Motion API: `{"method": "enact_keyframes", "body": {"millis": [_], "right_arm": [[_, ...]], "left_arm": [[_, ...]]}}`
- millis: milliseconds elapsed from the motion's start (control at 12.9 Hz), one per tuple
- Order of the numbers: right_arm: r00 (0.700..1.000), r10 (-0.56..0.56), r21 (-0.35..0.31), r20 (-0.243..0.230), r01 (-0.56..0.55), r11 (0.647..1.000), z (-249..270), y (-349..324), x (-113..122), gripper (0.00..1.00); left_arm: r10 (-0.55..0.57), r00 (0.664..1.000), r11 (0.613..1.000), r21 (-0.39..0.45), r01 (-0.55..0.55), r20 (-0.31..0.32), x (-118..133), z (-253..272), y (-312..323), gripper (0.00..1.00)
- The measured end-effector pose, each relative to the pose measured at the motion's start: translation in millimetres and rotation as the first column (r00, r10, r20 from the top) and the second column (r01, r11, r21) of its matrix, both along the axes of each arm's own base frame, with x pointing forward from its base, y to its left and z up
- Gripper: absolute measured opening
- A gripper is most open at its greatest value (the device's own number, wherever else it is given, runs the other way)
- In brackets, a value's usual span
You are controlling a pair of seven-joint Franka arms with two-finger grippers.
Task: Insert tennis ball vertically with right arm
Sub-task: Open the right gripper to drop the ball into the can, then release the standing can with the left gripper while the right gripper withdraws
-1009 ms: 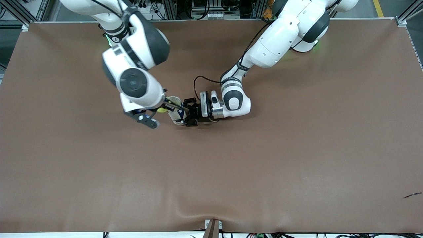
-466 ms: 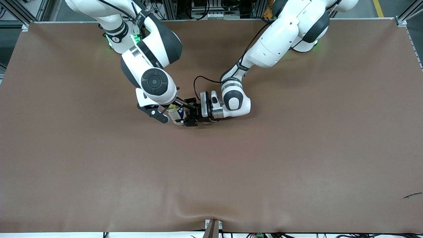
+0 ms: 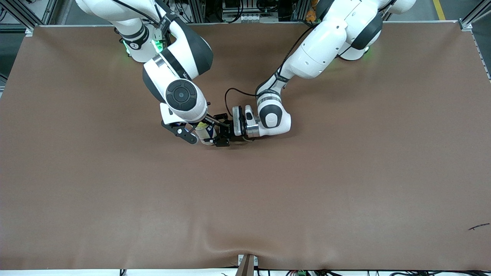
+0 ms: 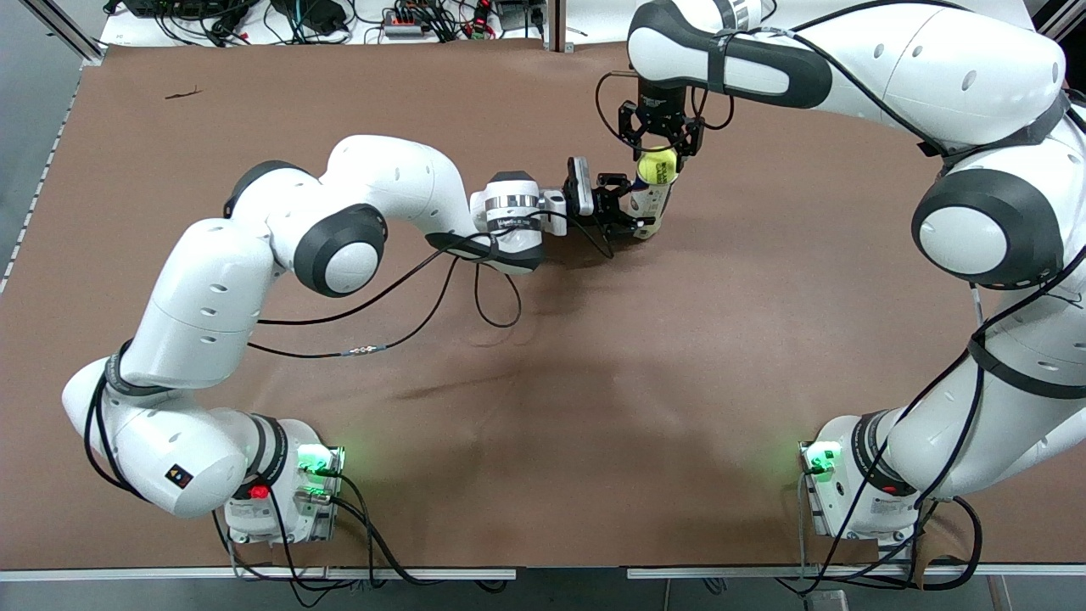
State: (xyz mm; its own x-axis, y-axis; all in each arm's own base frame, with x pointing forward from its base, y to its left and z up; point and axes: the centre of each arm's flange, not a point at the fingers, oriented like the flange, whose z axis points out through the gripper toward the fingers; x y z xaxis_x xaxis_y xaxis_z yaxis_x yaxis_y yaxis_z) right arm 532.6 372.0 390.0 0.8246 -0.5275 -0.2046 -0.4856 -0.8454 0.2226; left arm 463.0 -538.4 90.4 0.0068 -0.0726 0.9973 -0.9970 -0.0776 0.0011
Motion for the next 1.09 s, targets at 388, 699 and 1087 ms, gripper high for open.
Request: {"method": "enact_keyframes", "body": {"millis": [388, 699, 1087], "right_arm": [[1.000, -0.016, 0.002, 0.013, 0.016, 1.000, 5, -9, 8, 1.00], [0.996, 0.089, 0.077, 0.026, -0.091, 0.993, 27, -114, 62, 1.00], [0.960, 0.275, 0.193, 0.041, -0.278, 0.941, 26, -268, 105, 1.00]], "left_arm": [[0.001, 1.000, 1.000, 0.000, -0.001, -0.001, 0, 0, 0, 0.76], [0.004, 1.000, 1.000, 0.001, -0.004, 0.002, 2, 0, 1, 0.79], [0.014, 1.000, 1.000, 0.015, -0.015, 0.008, 8, -3, 8, 1.00]]}}
